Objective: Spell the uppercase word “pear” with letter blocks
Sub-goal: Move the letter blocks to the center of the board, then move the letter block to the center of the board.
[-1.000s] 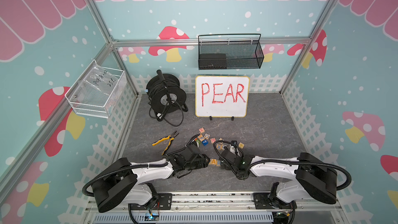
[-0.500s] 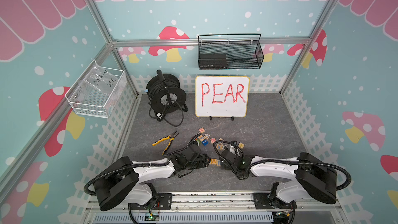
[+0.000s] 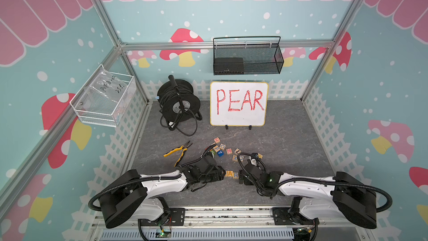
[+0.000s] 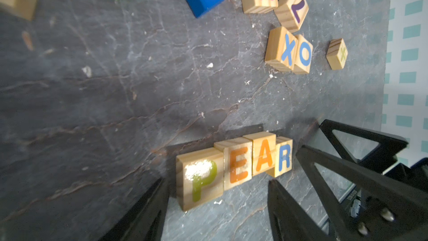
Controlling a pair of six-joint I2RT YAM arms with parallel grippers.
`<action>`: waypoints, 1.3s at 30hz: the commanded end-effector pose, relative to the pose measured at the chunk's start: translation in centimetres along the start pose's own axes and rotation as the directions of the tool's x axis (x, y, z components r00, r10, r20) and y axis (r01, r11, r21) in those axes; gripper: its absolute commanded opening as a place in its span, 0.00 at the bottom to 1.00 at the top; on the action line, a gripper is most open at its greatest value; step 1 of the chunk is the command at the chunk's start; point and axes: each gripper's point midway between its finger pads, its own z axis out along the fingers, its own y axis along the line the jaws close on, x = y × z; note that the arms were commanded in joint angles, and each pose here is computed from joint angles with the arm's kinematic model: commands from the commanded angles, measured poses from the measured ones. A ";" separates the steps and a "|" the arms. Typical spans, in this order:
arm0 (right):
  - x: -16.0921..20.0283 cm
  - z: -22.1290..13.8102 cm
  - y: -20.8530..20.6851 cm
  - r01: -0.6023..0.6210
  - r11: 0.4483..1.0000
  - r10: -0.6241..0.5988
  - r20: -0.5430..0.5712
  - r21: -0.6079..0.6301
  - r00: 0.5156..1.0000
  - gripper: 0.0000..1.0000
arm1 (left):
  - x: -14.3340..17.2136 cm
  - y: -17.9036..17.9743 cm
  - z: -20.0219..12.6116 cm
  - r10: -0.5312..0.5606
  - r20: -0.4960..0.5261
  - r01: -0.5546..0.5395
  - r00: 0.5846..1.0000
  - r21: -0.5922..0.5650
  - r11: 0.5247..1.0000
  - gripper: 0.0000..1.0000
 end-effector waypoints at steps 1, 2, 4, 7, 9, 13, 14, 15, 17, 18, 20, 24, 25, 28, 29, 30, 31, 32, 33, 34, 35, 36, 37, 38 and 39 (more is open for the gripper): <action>7.3 0.2 -2.1 0.034 0.999 -0.028 -0.283 0.016 0.959 1.00 | 0.1 0.7 -0.3 0.009 0.000 -0.009 1.000 -0.042 0.999 0.71; 7.5 0.1 -2.4 0.044 0.998 -0.033 -0.294 0.034 0.955 1.00 | 0.0 0.6 -0.4 0.012 0.003 -0.012 1.000 -0.040 0.999 0.71; 8.0 -0.1 -2.9 0.067 0.996 -0.045 -0.309 0.060 0.950 1.00 | 0.0 0.6 -0.5 0.014 0.005 -0.014 1.000 -0.040 0.999 0.71; 8.6 -0.4 -2.8 0.087 0.995 -0.064 -0.327 0.054 0.943 1.00 | 0.0 0.6 -0.5 0.015 0.005 -0.015 1.000 -0.040 0.999 0.71; 9.2 -0.6 -2.7 0.101 0.994 -0.077 -0.346 0.051 0.935 1.00 | 0.0 0.6 -0.6 0.016 0.004 -0.015 1.000 -0.038 0.999 0.71; 10.5 -1.0 -3.6 0.139 0.987 -0.097 -0.383 0.084 0.919 0.99 | 0.0 0.7 -0.7 0.016 0.007 -0.016 1.000 -0.040 0.999 0.71; 10.6 -1.0 -3.8 0.144 0.985 -0.098 -0.387 0.091 0.917 1.00 | 0.1 0.8 -0.7 0.016 0.008 -0.016 1.000 -0.042 0.999 0.71; 10.7 -1.1 -4.0 0.148 0.984 -0.099 -0.390 0.098 0.915 1.00 | 0.0 0.8 -0.7 0.015 0.009 -0.015 1.000 -0.042 0.999 0.71; 10.8 -1.1 -4.2 0.149 0.983 -0.096 -0.390 0.110 0.916 1.00 | 0.0 0.8 -0.7 0.013 0.011 -0.013 1.000 -0.041 0.999 0.71; 10.7 -1.1 -4.2 0.148 0.982 -0.093 -0.388 0.114 0.917 1.00 | 0.1 0.9 -0.7 0.013 0.010 -0.013 1.000 -0.043 0.999 0.71; 10.7 -1.0 -4.5 0.148 0.979 -0.084 -0.386 0.139 0.919 1.00 | 0.0 0.8 -0.8 0.011 0.013 -0.010 1.000 -0.039 0.999 0.71; 10.9 -0.6 -5.0 0.162 0.967 -0.072 -0.401 0.195 0.913 1.00 | 0.0 0.9 -0.8 0.009 0.017 -0.009 1.000 -0.038 0.999 0.71; 11.1 -0.5 -5.1 0.169 0.963 -0.072 -0.408 0.208 0.910 0.99 | 0.1 0.9 -0.8 0.010 0.017 -0.009 1.000 -0.038 0.999 0.71; 11.3 -0.2 -5.2 0.173 0.956 -0.063 -0.413 0.235 0.908 1.00 | 0.0 0.9 -0.8 0.009 0.019 -0.009 1.000 -0.035 0.999 0.71; 11.3 -0.1 -5.3 0.169 0.956 -0.058 -0.412 0.239 0.909 1.00 | 0.1 1.0 -0.9 0.010 0.020 -0.009 1.000 -0.038 0.999 0.71; 11.3 -0.1 -5.3 0.163 0.956 -0.051 -0.409 0.242 0.911 1.00 | 0.1 1.1 -0.9 0.008 0.022 -0.007 1.000 -0.038 0.999 0.71; 11.3 -0.1 -5.3 0.160 0.957 -0.050 -0.405 0.241 0.913 0.99 | 0.1 1.1 -0.9 0.008 0.023 -0.007 1.000 -0.038 0.999 0.71; 11.2 -0.1 -5.5 0.151 0.957 -0.042 -0.399 0.246 0.916 1.00 | 0.0 1.2 -1.0 0.008 0.026 -0.007 1.000 -0.039 0.999 0.71; 11.1 -0.1 -5.6 0.145 0.958 -0.037 -0.391 0.249 0.920 1.00 | 0.1 1.2 -1.0 0.008 0.026 -0.007 1.000 -0.039 0.999 0.71; 11.1 -0.1 -5.9 0.139 0.956 -0.030 -0.384 0.258 0.923 1.00 | 0.0 1.1 -1.0 0.010 0.029 -0.009 1.000 -0.037 0.999 0.71; 11.1 -0.1 -6.0 0.136 0.955 -0.027 -0.380 0.264 0.924 1.00 | 0.0 1.2 -0.9 0.010 0.029 -0.009 1.000 -0.040 0.999 0.71; 11.2 0.0 -6.1 0.136 0.953 -0.024 -0.380 0.270 0.924 1.00 | 0.0 1.1 -0.9 0.011 0.029 -0.010 1.000 -0.037 0.999 0.71; 11.3 -0.1 -6.2 0.138 0.950 -0.021 -0.385 0.279 0.922 1.00 | 0.0 1.1 -0.9 0.010 0.028 -0.009 1.000 -0.035 0.999 0.71; 11.4 -0.1 -6.6 0.145 0.945 -0.020 -0.391 0.293 0.920 1.00 | 0.0 1.0 -0.8 0.007 0.028 -0.006 1.000 -0.032 0.999 0.71; 11.5 -0.1 -6.8 0.148 0.942 -0.017 -0.394 0.303 0.919 1.00 | 0.1 1.0 -0.7 0.004 0.025 -0.003 1.000 -0.029 1.000 0.71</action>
